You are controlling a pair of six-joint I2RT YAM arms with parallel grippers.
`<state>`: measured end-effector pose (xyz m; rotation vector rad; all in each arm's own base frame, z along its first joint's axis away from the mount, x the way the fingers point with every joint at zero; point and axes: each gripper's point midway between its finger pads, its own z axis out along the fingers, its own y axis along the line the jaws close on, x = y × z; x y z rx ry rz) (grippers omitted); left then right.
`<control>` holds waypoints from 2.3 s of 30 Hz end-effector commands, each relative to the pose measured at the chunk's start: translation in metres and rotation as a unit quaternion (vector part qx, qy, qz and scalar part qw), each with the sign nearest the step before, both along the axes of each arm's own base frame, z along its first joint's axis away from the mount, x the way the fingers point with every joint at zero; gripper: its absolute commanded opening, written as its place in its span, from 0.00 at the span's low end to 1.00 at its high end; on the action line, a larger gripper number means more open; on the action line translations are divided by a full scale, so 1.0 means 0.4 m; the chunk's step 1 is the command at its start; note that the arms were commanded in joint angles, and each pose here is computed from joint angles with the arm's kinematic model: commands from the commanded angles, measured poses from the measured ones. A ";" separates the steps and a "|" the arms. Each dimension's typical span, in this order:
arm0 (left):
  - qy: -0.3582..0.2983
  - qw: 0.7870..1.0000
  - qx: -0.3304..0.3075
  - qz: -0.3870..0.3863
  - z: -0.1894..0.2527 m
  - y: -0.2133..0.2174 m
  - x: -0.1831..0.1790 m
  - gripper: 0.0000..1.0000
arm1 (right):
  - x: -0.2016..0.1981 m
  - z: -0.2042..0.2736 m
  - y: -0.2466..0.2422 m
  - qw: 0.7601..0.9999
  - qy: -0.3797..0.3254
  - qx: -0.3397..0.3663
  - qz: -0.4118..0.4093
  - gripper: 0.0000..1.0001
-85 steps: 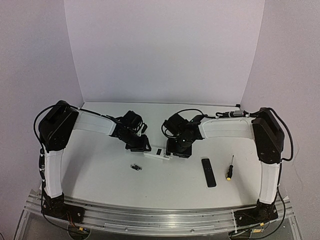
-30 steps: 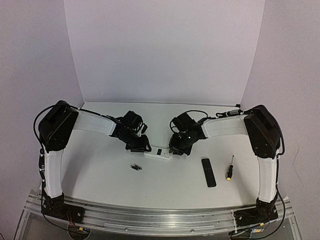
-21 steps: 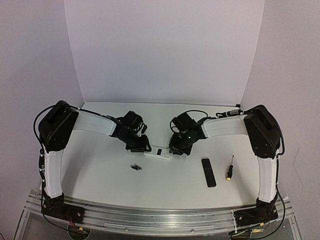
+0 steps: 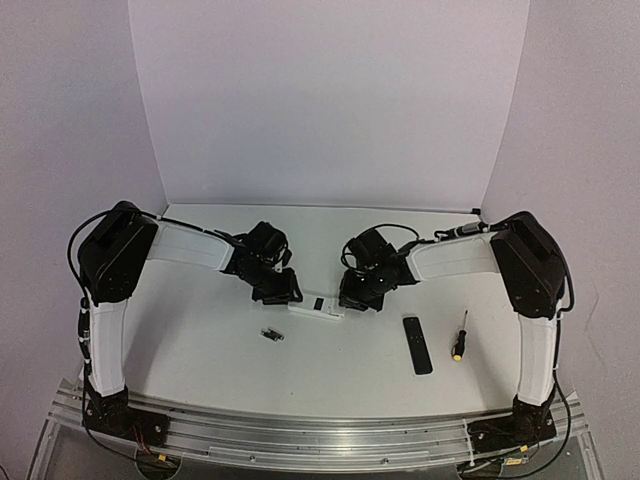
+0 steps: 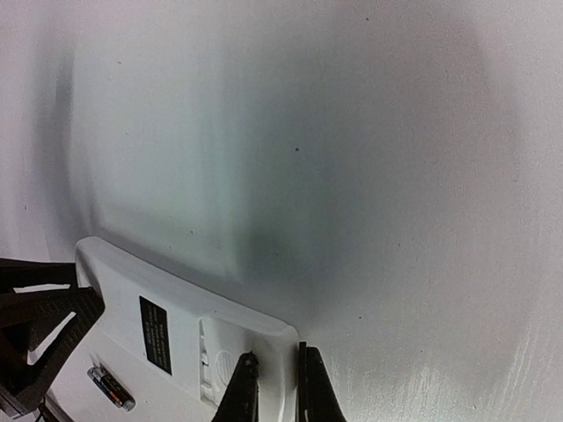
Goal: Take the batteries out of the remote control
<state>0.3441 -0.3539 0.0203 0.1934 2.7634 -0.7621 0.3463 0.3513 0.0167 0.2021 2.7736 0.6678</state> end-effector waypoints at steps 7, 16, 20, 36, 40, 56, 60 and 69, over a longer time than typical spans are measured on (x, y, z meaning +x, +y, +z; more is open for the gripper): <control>0.103 0.991 0.084 -0.001 -0.159 0.047 -0.125 0.36 | -0.217 -0.137 0.047 0.989 0.113 -0.003 0.097 0.03; 0.117 0.989 0.093 0.017 -0.173 0.061 -0.135 0.36 | -0.234 -0.148 0.031 0.988 0.153 -0.001 0.003 0.00; 0.118 0.988 0.095 0.019 -0.175 0.064 -0.142 0.36 | -0.224 -0.131 0.047 0.986 0.161 0.013 -0.031 0.00; 0.116 0.988 0.097 0.016 -0.173 0.060 -0.152 0.36 | -0.237 -0.149 -0.019 0.986 0.146 -0.078 -0.031 0.21; 0.114 0.989 0.095 0.014 -0.172 0.057 -0.150 0.36 | -0.226 -0.140 0.003 0.987 0.141 -0.070 -0.021 0.23; 0.101 0.990 0.093 0.016 -0.150 0.061 -0.147 0.36 | -0.207 -0.118 -0.014 0.989 0.117 -0.087 -0.016 0.29; 0.083 0.993 0.086 0.016 -0.117 0.048 -0.125 0.37 | -0.168 -0.029 0.000 0.995 0.061 -0.074 0.007 0.33; -0.006 0.997 0.063 0.036 0.047 0.019 -0.016 0.48 | -0.115 0.174 -0.031 0.995 -0.058 -0.064 0.053 0.54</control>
